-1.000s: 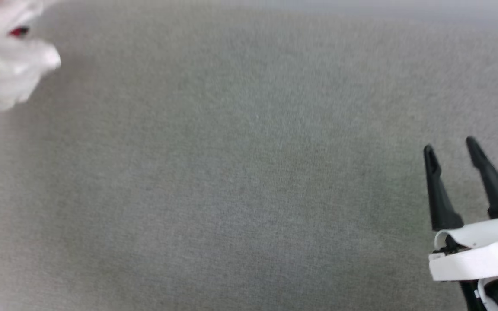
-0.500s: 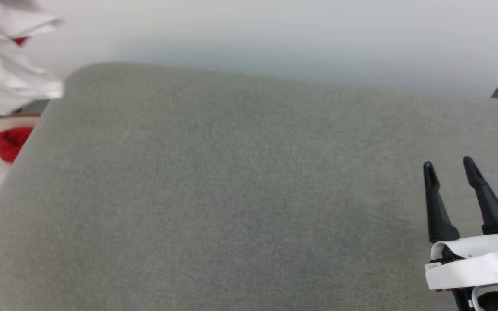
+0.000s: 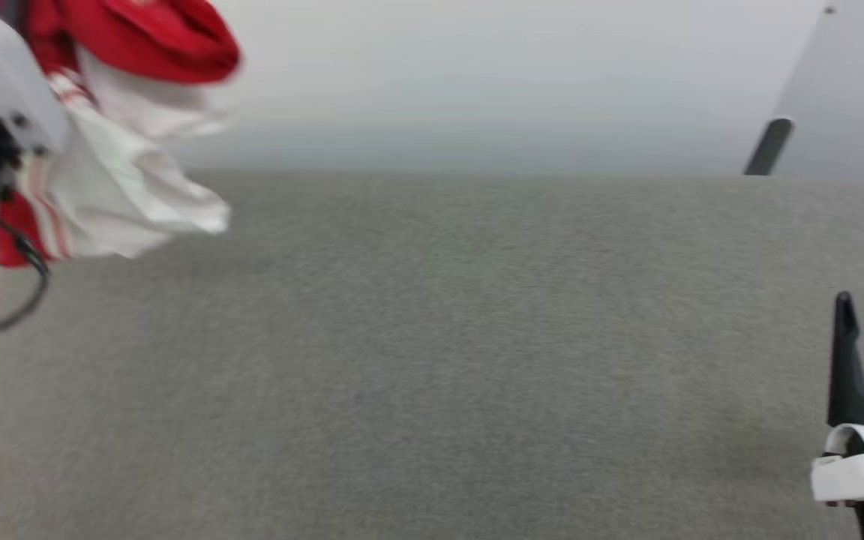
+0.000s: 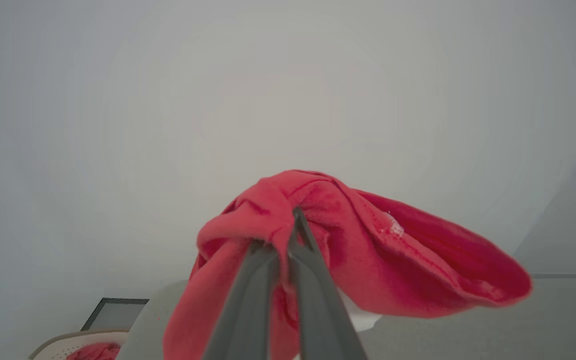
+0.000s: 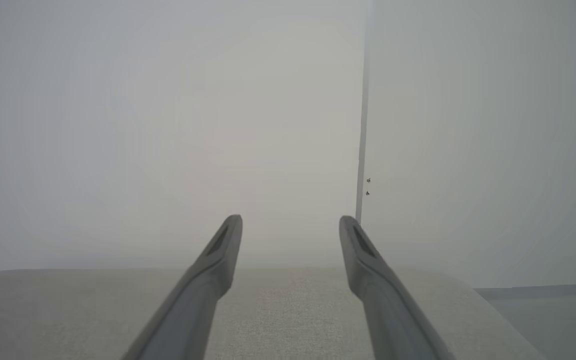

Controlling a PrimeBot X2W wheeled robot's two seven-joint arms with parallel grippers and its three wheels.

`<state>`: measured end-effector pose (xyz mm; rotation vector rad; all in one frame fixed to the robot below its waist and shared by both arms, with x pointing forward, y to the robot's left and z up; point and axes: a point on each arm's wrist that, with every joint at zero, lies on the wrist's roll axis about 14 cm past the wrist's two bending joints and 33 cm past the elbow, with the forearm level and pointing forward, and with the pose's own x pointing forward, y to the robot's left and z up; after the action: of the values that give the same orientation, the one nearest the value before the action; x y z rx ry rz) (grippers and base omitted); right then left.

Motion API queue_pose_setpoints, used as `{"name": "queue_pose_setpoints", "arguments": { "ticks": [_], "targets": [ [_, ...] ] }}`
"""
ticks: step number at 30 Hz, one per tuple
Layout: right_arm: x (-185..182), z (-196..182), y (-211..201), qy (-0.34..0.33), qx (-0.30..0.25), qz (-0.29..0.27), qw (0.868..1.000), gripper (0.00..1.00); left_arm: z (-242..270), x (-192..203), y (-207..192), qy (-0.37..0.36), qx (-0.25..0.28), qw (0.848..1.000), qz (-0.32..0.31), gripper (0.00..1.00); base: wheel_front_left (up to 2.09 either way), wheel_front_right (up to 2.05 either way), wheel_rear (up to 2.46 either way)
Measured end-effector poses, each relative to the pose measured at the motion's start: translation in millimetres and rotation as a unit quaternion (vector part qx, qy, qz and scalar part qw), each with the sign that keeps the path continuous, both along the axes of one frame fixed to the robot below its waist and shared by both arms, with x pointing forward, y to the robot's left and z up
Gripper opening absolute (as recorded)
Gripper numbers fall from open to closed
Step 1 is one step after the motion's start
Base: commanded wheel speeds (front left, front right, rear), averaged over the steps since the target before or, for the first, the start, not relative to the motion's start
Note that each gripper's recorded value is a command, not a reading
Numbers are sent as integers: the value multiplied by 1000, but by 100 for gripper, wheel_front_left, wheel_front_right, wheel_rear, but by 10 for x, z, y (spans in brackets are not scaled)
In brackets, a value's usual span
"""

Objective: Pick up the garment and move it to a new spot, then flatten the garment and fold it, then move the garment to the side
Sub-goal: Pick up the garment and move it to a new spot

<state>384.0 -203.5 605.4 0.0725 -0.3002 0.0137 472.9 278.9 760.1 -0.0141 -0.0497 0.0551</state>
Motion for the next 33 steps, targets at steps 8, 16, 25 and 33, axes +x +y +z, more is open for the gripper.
{"name": "queue_pose_setpoints", "arguments": {
  "ticks": [8, 16, 25, 33],
  "targets": [
    [-234, -57, -549, 5, 0, -83, 997, 100, -235, -64, -868, 22, -22, 995, -92, 0, 0, 0, 0],
    [-374, -182, -783, 17, 2, -121, 993, 100, -647, -164, -1629, 67, -41, 981, -177, 0, 0, 0, 0],
    [-379, -388, -856, 39, 18, -131, 990, 100, -1340, -269, -2171, 157, -52, 957, -237, 0, 0, 0, 0],
    [-353, -506, -865, 51, 28, -132, 990, 100, -2038, -379, -2346, 250, -48, 933, -253, 0, 0, 0, 0]
  ]
}}
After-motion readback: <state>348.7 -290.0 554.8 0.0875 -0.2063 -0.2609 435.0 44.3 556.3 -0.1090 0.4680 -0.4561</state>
